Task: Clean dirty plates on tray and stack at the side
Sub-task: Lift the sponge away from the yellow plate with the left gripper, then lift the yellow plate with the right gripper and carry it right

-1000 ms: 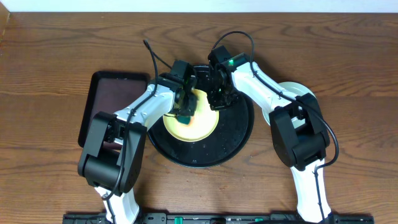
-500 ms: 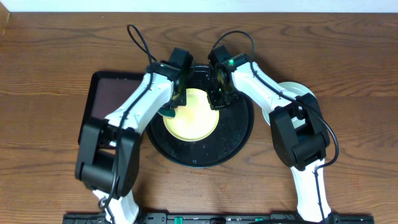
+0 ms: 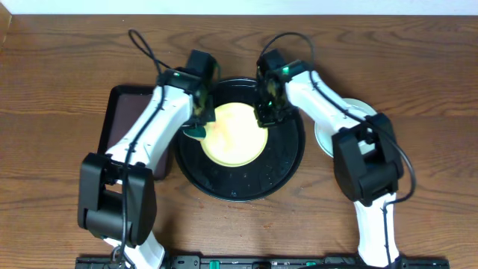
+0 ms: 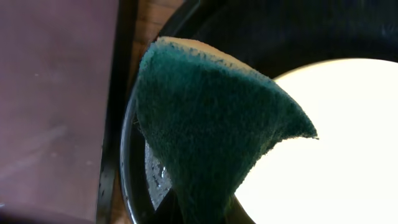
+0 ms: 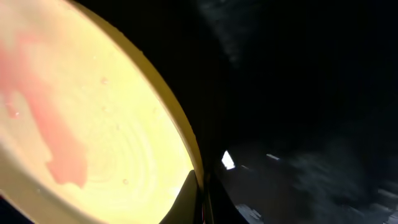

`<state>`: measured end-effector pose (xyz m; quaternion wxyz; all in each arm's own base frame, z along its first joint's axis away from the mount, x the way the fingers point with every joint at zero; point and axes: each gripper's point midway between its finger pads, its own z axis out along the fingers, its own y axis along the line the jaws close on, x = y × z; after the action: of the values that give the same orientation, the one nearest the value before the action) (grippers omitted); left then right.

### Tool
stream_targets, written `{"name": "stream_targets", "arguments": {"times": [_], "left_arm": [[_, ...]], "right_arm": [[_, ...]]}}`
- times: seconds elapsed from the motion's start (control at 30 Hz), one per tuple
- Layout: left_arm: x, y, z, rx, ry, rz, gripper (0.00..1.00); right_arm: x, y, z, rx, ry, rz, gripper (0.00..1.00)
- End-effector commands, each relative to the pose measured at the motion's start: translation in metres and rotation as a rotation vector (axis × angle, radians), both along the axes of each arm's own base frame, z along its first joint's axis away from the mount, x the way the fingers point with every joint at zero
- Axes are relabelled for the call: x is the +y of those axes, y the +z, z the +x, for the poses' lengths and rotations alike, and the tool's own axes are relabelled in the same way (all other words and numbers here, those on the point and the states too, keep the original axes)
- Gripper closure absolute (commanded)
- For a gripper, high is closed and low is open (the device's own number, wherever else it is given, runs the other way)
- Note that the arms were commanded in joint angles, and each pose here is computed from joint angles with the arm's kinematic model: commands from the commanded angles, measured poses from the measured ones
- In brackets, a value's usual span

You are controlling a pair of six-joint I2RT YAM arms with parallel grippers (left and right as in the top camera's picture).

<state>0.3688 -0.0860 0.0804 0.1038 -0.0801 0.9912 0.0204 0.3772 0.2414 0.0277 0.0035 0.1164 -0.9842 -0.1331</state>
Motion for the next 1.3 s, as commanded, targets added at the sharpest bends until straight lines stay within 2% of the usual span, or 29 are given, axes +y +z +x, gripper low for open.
{"name": "stream_targets", "arguments": {"times": [0.0,0.23,0.67,0.9,1.27], "left_arm": [[-0.004,0.009,0.007,-0.013,0.026,-0.104,0.93],[-0.003,0.009,0.007,-0.014,0.031,-0.104,0.93],[-0.004,0.011,0.014,-0.042,0.03,-0.112,0.93],[-0.004,0.011,0.014,-0.042,0.03,-0.112,0.93],[-0.004,0.011,0.014,-0.042,0.03,-0.112,0.93]], "right_arm": [[-0.016,0.038,0.015,-0.122,0.004,-0.033,0.99],[-0.035,0.08,0.02,-0.281,0.012,-0.175,0.99],[-0.076,0.196,0.012,-0.657,-0.064,-0.454,0.99],[-0.074,0.23,-0.002,-0.847,-0.08,-0.689,0.99],[-0.057,0.258,-0.021,-1.018,-0.158,-0.768,0.99]]}}
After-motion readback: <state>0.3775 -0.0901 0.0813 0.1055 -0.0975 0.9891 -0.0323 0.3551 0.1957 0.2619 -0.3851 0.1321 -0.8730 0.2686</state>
